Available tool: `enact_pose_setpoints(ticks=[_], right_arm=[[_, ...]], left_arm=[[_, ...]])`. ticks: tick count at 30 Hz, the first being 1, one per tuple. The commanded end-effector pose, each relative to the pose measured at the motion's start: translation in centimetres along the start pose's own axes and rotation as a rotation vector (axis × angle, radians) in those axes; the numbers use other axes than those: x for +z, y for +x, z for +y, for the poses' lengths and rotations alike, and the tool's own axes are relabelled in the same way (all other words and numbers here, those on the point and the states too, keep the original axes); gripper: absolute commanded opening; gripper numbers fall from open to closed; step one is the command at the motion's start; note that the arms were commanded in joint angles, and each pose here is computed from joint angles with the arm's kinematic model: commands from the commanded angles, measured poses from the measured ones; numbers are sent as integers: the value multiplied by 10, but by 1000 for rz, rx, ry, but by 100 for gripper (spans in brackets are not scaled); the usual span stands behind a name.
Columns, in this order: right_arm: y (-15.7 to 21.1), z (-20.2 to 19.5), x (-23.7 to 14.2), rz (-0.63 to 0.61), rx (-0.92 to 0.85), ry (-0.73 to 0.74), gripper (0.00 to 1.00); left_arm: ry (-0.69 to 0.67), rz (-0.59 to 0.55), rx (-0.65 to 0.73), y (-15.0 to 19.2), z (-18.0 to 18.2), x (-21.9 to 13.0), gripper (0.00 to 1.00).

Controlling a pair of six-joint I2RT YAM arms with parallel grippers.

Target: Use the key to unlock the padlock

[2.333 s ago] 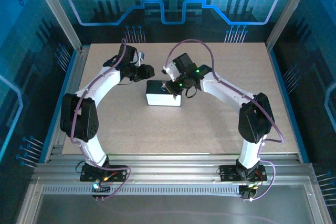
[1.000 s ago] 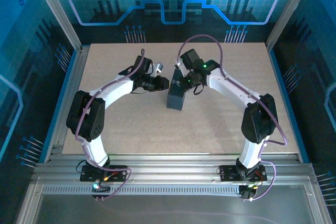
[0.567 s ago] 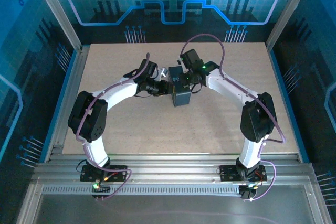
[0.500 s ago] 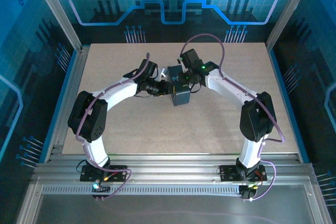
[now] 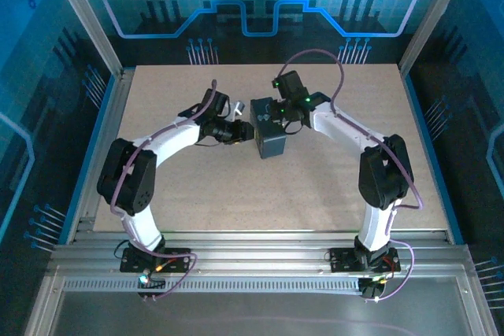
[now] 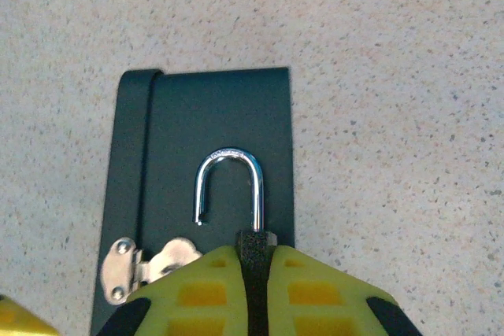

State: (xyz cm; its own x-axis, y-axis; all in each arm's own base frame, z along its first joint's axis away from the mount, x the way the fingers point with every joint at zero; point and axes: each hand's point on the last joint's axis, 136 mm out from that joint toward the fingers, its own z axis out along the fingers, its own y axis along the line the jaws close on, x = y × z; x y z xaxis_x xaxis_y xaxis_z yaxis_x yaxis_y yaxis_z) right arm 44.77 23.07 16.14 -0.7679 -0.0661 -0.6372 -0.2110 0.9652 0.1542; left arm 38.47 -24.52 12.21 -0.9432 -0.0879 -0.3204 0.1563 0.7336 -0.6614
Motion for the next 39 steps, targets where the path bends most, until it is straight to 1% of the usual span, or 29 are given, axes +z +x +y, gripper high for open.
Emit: enact_pose_setpoints(ticks=[1,5,8,11,13,15,17,19,22,23,24,25,28,31,32,34,35,36,37,38,39], right_arm=[[-4,-28,-15,-27,78,7,0],[10,-63,-21,-4,140,16,0],[38,-93,-15,54,176,35,0],[68,-116,-6,108,212,48,0],[87,-130,-1,139,239,65,0],[102,-138,3,161,254,72,4],[114,-145,6,183,264,74,14],[120,-146,5,195,253,61,34],[114,-136,-3,176,198,4,59],[108,-132,-9,158,183,-12,71],[102,-129,-16,134,170,-23,90],[95,-127,-23,108,161,-33,100],[68,-118,-52,18,114,-40,100],[35,-113,-88,-59,9,43,100],[25,-111,-99,-75,-36,89,100],[1,-98,-118,-124,-218,161,100],[-11,-97,-121,-179,-270,209,100],[-22,-102,-121,-237,-254,268,100],[-22,-107,-117,-251,-206,284,100],[-18,-106,-113,-223,-181,255,100],[-15,-91,-109,-186,-185,128,100]], left_arm=[[45,-41,2,-8,-16,-26,39],[32,-78,-6,-18,-15,-41,41],[-3,-115,-25,-26,-10,-53,44],[-70,-140,-31,-30,-3,-63,44],[-91,-151,-25,-32,-3,-69,44],[-103,-159,-29,-34,-2,-72,45],[-113,-163,-37,-34,-1,-75,45],[-128,-167,-49,-34,3,-76,46],[-150,-174,-64,-34,9,-80,46],[-156,-175,-65,-33,11,-80,47],[-162,-180,-64,-34,13,-83,47],[-175,-185,-66,-35,16,-84,48],[-223,-210,-37,-39,20,-94,51],[-291,-250,5,-47,24,-108,57],[-325,-267,16,-51,27,-114,60],[-397,-311,47,-59,33,-127,69],[-422,-330,59,-62,34,-132,73],[-449,-354,69,-66,37,-139,79],[-471,-371,75,-70,40,-144,84],[-484,-380,76,-71,42,-148,87],[-496,-387,75,-73,44,-153,88]])
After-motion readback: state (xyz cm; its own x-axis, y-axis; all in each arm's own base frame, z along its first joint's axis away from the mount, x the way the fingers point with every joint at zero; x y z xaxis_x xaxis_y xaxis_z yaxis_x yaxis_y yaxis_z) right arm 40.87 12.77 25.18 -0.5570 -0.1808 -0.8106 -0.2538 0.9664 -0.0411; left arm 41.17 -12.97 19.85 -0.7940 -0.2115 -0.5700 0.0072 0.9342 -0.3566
